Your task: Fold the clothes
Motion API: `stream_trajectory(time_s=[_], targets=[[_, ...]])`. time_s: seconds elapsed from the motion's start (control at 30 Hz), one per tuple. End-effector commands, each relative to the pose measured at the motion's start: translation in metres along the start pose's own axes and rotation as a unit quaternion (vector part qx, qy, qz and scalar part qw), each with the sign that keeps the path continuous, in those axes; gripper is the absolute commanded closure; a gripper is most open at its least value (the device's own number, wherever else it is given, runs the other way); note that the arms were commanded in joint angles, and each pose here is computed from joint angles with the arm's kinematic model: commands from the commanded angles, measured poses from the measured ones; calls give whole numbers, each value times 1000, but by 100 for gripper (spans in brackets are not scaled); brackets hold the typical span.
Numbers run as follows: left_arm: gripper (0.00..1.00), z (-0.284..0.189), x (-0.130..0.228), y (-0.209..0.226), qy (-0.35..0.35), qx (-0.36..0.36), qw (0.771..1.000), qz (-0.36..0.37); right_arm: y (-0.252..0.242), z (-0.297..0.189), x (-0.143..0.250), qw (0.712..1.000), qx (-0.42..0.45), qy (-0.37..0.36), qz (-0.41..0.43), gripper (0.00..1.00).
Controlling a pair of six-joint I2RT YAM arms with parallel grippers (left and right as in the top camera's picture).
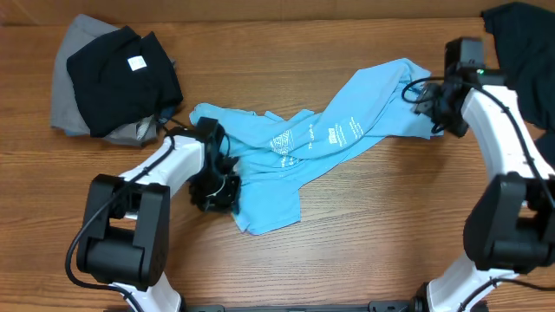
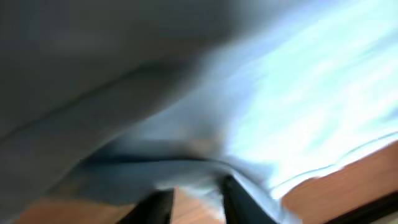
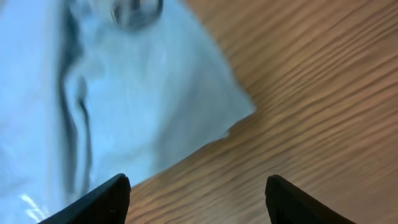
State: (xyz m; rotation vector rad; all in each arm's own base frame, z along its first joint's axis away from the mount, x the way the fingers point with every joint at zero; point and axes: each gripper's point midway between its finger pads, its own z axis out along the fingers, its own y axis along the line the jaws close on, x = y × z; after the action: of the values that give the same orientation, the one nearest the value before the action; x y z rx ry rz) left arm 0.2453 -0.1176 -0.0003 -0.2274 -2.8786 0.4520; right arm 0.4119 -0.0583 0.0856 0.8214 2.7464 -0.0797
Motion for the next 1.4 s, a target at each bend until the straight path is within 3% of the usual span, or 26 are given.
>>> stream_trajectory(time_s=[0.0,0.1,0.2,0.23,0.27,0.3,0.33,0.5,0.6,0.7,0.83,0.97,1.13,1.3,1.33,1.37], targets=[[61,1,-11,-22,-24,19,999,42,8,17,18,999,-31,45,3,19],[53,6,-14,-27,-31,-3,999,41,4,17,16,998,-32,45,8,14],[52,9,-12,-33,-29,-14,999,44,-5,18,13,998,-31,47,21,11],[58,10,-11,-35,-27,-14,998,47,-7,19,11,998,-35,47,27,10],[70,11,-9,-37,-24,-15,998,49,-8,19,9,997,-44,49,33,9],[90,12,-7,-38,-19,-16,998,50,-8,19,7,997,-56,50,36,8],[96,12,-3,-39,-12,-14,999,45,-8,19,4,996,-68,51,42,8],[96,-12,19,-36,27,-4,1000,12,-9,19,2,993,-90,57,56,12],[96,-49,20,-25,3,-17,1000,-8,-10,25,3,993,-86,53,55,23],[96,-93,23,0,-43,-64,996,-35,-8,38,-3,994,-92,30,51,27],[96,-139,36,38,-98,-132,981,-99,-7,56,-8,994,-98,2,50,23],[96,-164,49,54,-142,-132,970,-145,1,65,4,992,-120,22,42,21],[96,-169,47,54,-157,-132,968,-142,27,61,34,983,-168,68,-22,24],[96,-169,47,54,-157,-133,969,-135,39,74,76,980,-160,106,-54,42],[96,-169,47,54,-157,-133,969,-135,41,75,82,979,-159,111,-59,58],[96,-169,47,54,-157,-133,969,-135,42,75,85,978,-159,115,-62,82]])
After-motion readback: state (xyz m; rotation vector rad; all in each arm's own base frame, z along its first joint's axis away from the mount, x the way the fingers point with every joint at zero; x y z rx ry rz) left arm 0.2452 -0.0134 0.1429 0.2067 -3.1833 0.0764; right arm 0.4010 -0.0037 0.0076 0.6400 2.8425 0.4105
